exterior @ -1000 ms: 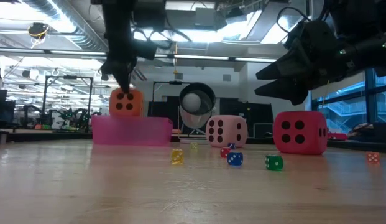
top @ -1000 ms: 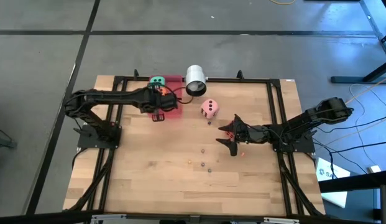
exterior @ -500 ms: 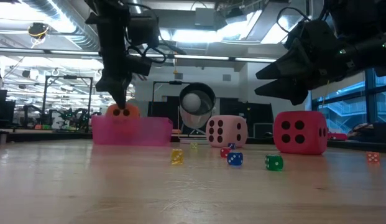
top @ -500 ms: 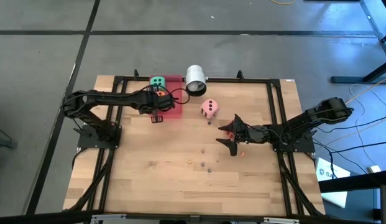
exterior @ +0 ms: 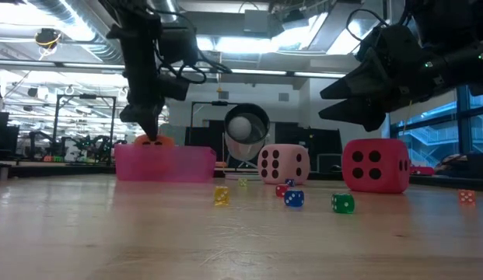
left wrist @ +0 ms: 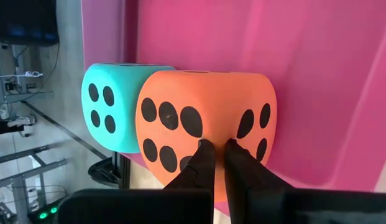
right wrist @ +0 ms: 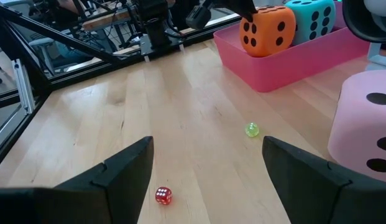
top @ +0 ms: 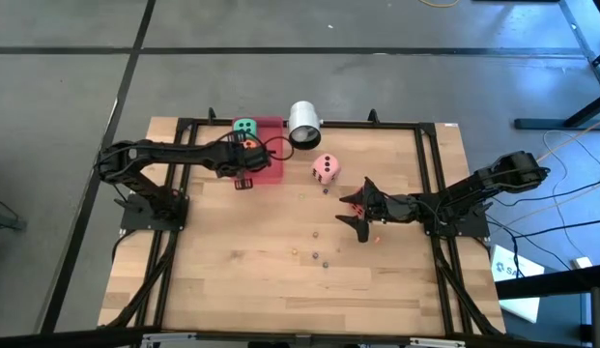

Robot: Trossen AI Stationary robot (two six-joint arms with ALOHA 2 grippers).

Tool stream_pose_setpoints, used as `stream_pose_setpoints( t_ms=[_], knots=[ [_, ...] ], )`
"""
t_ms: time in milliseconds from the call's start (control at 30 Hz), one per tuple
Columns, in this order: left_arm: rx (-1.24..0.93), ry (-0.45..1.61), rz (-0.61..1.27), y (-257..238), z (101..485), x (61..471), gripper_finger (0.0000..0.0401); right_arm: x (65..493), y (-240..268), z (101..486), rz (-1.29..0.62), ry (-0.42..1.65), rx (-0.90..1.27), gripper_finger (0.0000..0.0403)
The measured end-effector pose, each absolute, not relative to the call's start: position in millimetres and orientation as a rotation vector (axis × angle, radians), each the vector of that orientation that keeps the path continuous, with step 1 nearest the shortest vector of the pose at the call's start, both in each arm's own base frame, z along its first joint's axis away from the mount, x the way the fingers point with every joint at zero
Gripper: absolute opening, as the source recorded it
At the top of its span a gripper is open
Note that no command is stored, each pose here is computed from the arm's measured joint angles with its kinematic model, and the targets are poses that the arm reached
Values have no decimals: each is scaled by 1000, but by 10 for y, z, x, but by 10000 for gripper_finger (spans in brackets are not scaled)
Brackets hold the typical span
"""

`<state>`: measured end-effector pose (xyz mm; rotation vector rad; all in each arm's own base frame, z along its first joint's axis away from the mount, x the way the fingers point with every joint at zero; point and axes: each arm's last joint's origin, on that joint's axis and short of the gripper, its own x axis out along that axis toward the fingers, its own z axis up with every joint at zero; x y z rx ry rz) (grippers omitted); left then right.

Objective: Pick & Place Dice
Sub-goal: Put the big orange dice into the red bin

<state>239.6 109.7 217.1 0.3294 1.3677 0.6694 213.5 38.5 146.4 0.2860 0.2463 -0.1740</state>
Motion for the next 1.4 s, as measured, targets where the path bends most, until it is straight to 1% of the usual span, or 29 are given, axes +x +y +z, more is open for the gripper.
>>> stream_pose_setpoints(
  t_ms=[667,900,1100,1400],
  knots=[
    [331,1369,694,1193,2164,2381,1,2134,385,1463,-175,246,293,300],
    [284,1364,740,1264,2164,2344,6,2135,385,1463,-175,246,293,300],
    [246,1358,720,1289,2158,2332,38,2135,384,1464,-175,246,293,300],
    [234,1360,676,1270,2153,2337,113,2134,384,1463,-175,246,293,300]
  ],
)
